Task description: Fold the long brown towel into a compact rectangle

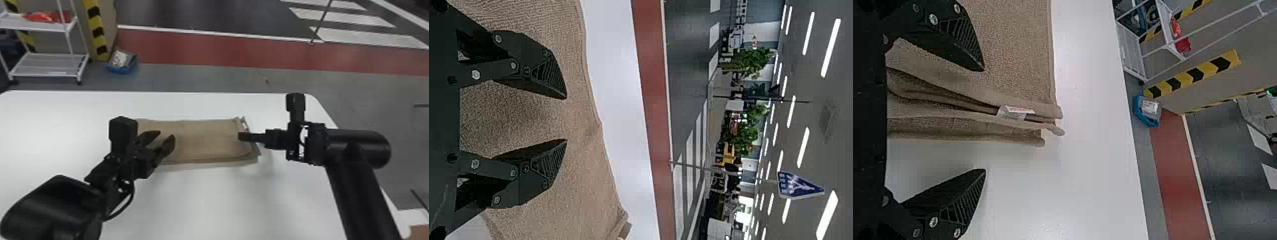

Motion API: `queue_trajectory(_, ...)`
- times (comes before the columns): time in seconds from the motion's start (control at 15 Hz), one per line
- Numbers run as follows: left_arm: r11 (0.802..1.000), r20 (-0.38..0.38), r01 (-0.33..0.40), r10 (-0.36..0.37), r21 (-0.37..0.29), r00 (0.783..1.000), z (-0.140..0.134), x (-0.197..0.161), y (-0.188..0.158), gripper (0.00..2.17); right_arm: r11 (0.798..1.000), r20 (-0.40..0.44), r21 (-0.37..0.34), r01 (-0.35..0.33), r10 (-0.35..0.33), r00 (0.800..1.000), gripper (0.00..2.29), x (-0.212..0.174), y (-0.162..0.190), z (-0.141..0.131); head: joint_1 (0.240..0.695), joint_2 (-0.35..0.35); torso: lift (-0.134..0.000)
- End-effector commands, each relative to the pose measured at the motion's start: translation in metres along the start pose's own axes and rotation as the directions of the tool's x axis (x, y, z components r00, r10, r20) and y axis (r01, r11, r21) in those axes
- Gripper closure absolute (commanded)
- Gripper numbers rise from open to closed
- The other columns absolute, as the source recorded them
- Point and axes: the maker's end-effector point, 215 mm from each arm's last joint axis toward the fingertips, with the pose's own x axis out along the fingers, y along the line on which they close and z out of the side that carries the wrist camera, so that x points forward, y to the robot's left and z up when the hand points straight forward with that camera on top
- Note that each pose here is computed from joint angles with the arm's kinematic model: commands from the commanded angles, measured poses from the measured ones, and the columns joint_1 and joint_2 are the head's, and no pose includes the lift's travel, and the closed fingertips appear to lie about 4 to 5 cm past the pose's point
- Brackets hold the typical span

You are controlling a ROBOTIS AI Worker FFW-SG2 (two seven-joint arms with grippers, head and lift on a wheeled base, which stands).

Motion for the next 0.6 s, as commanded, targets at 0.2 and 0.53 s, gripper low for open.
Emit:
queue_trajectory(0.2,1.0,-0.004,0.001,-0.001,-0.005,1.0,-0.003,-0.0022,-0.0005,0.69,1.0,-0.007,-0.015,0.0,0.0,1.0,0.62,0.0015,0.0031,0.0035,0.695,-0.176,-0.128)
queue_trajectory(0.53,1.0,-0.016,-0.001,0.001,-0.006,1.0,-0.0082,-0.0037,0.0,0.68,0.999,-0.017,0.011,-0.039,0.039,0.999,1.02,0.0005,0.009,0.008,0.695,-0.172,-0.128)
